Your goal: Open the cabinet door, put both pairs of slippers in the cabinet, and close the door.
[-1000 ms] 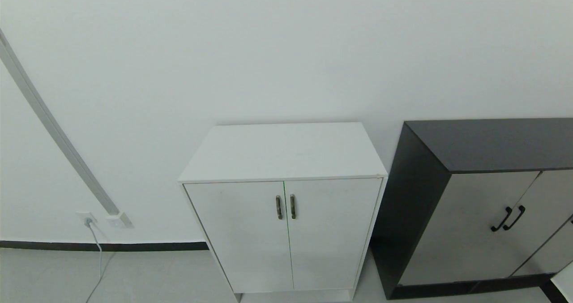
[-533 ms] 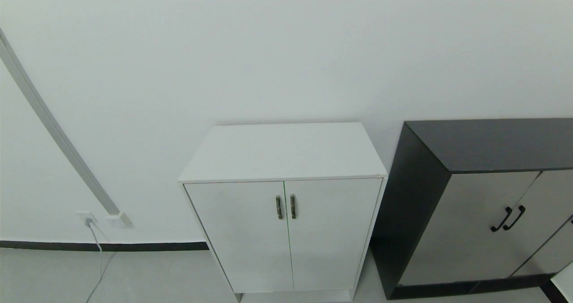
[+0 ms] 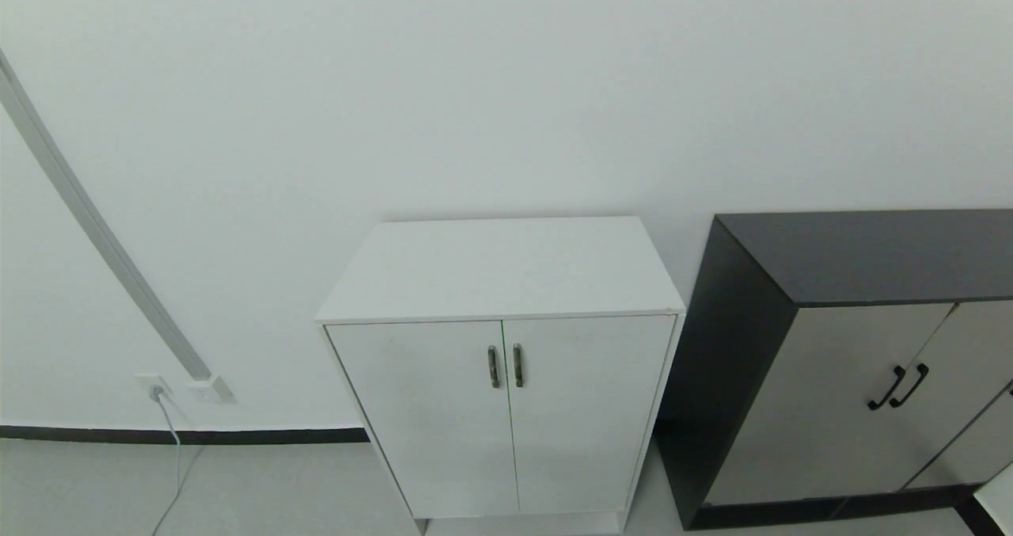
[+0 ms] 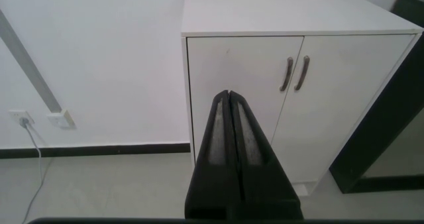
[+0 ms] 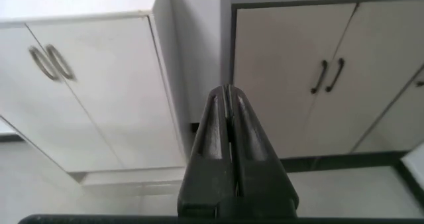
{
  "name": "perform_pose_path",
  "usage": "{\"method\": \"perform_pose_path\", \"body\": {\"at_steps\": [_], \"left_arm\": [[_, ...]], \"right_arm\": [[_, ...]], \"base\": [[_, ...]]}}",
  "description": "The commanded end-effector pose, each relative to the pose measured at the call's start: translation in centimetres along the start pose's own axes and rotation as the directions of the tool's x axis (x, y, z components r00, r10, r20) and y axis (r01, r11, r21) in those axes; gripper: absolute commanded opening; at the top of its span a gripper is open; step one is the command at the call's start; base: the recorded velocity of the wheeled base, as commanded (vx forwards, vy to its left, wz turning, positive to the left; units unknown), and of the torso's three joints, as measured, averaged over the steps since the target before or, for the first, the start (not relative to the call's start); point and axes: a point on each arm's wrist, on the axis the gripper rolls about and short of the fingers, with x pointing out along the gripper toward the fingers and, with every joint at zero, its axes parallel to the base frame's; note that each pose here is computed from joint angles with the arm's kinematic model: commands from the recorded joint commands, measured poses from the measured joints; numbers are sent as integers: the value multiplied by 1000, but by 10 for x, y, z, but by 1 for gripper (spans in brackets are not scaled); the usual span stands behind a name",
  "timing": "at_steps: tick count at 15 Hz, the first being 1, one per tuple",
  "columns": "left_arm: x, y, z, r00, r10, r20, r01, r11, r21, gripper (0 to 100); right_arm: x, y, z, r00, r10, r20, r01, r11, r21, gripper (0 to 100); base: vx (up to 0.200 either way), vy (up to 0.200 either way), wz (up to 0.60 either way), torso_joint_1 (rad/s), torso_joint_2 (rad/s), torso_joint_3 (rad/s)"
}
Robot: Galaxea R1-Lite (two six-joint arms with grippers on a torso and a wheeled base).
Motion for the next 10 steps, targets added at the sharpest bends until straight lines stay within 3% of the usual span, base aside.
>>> {"method": "perform_pose_path", "body": {"at_steps": [1,2,10], "left_arm": [[0,0,0,1000,1,-1,-1,1000,-1,0],[0,0,0,1000,1,-1,-1,1000,-1,0],[0,0,0,1000,2,-1,-2,1000,-2,0]], "right_arm": [[0,0,0,1000,16,5,-16,1000,14,0],[-4,-1,-1,995,78,56,-78,997,-6,0],[-6,-3,-1,997,-8,82,6,1000,26,0]], "base": [[0,0,0,0,0,0],[0,0,0,0,0,0],[0,0,0,0,0,0]]}}
